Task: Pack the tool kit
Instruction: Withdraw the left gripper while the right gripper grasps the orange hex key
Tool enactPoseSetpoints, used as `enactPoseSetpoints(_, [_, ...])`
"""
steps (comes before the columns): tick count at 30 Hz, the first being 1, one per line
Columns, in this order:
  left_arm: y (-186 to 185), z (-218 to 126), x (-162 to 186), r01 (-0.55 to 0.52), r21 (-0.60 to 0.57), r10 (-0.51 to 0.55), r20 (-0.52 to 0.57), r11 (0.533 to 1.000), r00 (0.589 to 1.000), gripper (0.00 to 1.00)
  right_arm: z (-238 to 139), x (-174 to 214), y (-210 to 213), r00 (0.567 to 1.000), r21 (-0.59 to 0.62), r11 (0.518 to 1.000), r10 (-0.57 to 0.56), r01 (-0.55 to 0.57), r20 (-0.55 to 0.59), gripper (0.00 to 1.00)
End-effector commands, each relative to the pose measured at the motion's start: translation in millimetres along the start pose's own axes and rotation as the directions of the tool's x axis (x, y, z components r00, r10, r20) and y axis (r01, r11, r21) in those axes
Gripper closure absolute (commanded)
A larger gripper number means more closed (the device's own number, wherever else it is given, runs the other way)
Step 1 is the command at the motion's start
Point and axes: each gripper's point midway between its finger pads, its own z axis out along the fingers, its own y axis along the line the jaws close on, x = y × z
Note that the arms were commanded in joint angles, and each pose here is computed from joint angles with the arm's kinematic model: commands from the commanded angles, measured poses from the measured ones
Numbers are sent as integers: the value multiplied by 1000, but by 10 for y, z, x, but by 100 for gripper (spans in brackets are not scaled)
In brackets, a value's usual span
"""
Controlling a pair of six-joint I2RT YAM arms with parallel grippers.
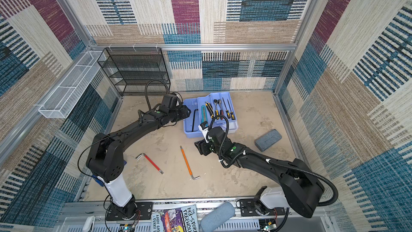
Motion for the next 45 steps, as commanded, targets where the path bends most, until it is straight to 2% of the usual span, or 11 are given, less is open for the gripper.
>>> enactPoseSetpoints(1, [89,-136,-100,-25,-13,26,77,1000,997,44,90,28,192,1000,-15,1000,-13,13,-17,34])
enactPoseSetpoints(5, [320,-308,-88,5,-37,-1,102,999,995,42,245,248,425,993,-29,998,-52,49,-107,35])
enactPoseSetpoints(14, [785,-646,-68,49,-127,-31,144,991,989,31,533,749,634,951,5,996,-85,91,-298,42])
enactPoseSetpoints(20, [1053,-802,1,87,-163,-61,159,983,985,26,663,930,677,922,28,993,-100,119,-374,46])
enactPoseSetpoints(28, [1283,-964,74,121,-184,-87,181,975,980,25,764,1087,617,889,82,988,-79,130,-451,50])
enactPoseSetpoints(38, [1480,-1084,139,133,-217,-89,199,967,976,25,802,1247,572,855,85,984,-89,154,-511,68])
enactPoseSetpoints(45, [1574,-1175,155,132,-235,-82,208,963,975,25,882,1239,589,848,79,982,-104,169,-520,85])
